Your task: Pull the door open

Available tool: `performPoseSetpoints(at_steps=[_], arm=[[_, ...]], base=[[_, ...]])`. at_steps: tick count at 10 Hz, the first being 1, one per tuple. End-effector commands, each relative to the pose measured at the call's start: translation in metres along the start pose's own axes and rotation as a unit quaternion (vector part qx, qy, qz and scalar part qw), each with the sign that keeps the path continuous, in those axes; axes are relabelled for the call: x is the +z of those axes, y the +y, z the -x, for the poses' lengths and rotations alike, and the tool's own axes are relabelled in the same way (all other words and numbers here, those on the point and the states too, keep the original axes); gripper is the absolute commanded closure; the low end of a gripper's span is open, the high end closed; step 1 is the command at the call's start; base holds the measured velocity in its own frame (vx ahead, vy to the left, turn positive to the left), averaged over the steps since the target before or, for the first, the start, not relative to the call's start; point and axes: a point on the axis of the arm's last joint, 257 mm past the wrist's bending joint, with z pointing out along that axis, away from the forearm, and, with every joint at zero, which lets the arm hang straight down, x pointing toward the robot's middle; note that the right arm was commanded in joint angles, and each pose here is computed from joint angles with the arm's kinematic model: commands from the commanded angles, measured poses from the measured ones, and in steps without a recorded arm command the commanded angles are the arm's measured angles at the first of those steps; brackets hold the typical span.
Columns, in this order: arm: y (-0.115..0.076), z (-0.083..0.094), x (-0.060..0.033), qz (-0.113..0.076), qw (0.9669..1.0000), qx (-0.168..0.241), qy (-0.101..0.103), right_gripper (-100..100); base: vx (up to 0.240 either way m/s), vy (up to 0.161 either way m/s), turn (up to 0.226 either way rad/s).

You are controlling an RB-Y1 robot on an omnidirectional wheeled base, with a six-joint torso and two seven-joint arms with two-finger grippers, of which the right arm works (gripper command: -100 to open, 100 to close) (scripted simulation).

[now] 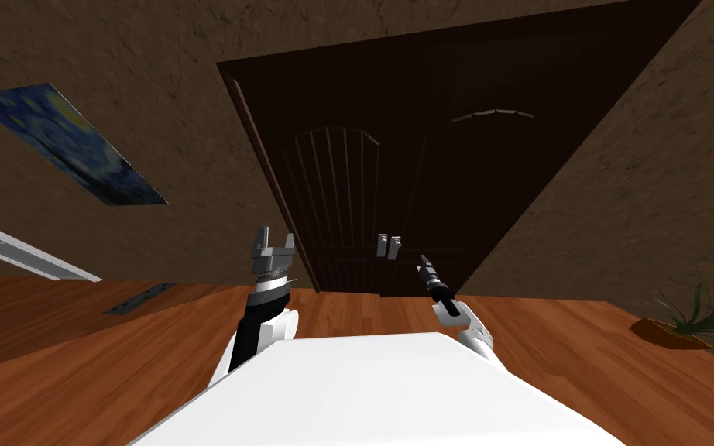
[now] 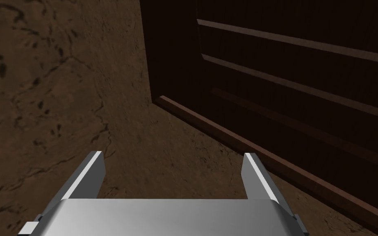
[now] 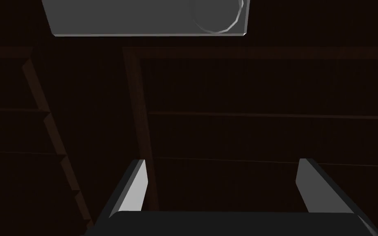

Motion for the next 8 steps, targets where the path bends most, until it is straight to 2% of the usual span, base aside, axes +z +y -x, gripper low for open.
performPoseSetpoints(at_steps=[1, 2, 4, 6, 8], arm=[[-0.006, 0.022, -0.0036, -0.009, 0.9998, -0.006, -0.019, -100], [-0.008, 0.03, -0.0039, -0.012, 0.9996, -0.008, -0.026, -100], [-0.005, 0.024, 0.0003, -0.008, 0.9997, -0.006, -0.023, -100], [0.002, 0.008, 0.0076, 0.001, 0.9999, -0.002, -0.012, -100], [0.012, -0.018, 0.0176, 0.014, 0.9999, 0.005, 0.007, -100]], base=[[0.019, -0.105, -0.148], [0.136, -0.088, -0.081], [0.188, -0.028, 0.046], [0.207, 0.066, 0.102], [0.244, 0.139, 0.178]])
